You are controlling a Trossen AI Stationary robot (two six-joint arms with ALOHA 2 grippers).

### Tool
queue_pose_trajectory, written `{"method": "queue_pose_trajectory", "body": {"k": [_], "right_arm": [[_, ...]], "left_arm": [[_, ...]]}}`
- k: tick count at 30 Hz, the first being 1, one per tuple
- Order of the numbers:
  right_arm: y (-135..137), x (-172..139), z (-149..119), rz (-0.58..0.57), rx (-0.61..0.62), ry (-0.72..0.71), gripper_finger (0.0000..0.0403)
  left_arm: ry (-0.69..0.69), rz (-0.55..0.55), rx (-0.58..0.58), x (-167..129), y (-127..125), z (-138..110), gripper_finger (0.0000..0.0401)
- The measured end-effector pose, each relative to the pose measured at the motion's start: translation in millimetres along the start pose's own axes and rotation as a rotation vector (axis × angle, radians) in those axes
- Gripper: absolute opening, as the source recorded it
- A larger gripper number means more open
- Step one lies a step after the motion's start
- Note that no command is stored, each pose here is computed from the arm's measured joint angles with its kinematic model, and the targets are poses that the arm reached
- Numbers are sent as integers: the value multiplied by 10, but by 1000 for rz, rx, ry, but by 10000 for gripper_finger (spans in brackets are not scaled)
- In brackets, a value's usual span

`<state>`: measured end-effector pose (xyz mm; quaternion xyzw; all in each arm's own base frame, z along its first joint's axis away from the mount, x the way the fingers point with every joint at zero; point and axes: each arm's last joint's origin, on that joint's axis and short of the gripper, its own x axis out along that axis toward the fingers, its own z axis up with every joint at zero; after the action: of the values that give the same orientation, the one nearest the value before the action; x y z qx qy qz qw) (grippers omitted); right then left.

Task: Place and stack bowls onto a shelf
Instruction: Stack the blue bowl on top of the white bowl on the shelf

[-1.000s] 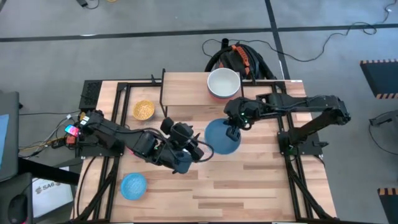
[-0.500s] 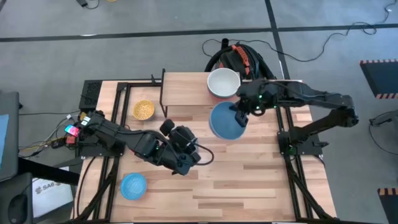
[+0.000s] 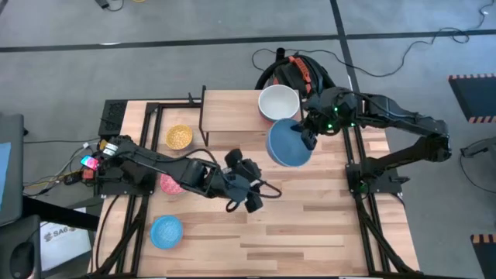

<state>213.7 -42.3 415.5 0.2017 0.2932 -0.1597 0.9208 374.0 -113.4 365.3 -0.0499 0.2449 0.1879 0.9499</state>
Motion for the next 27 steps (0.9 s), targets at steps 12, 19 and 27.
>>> {"method": "queue_pose_trajectory", "body": {"k": [12, 19, 27], "right_arm": [[-82, -157, 52, -10, -6, -49, 23], [-220, -261, 264, -17, -5, -179, 23], [-363, -233, 456, 83, -3, -282, 23]], "left_arm": [[-45, -31, -34, 89, 158, -179, 167], [-163, -26, -125, -164, 539, -316, 167], [-416, -173, -324, -299, 791, -677, 167]]}}
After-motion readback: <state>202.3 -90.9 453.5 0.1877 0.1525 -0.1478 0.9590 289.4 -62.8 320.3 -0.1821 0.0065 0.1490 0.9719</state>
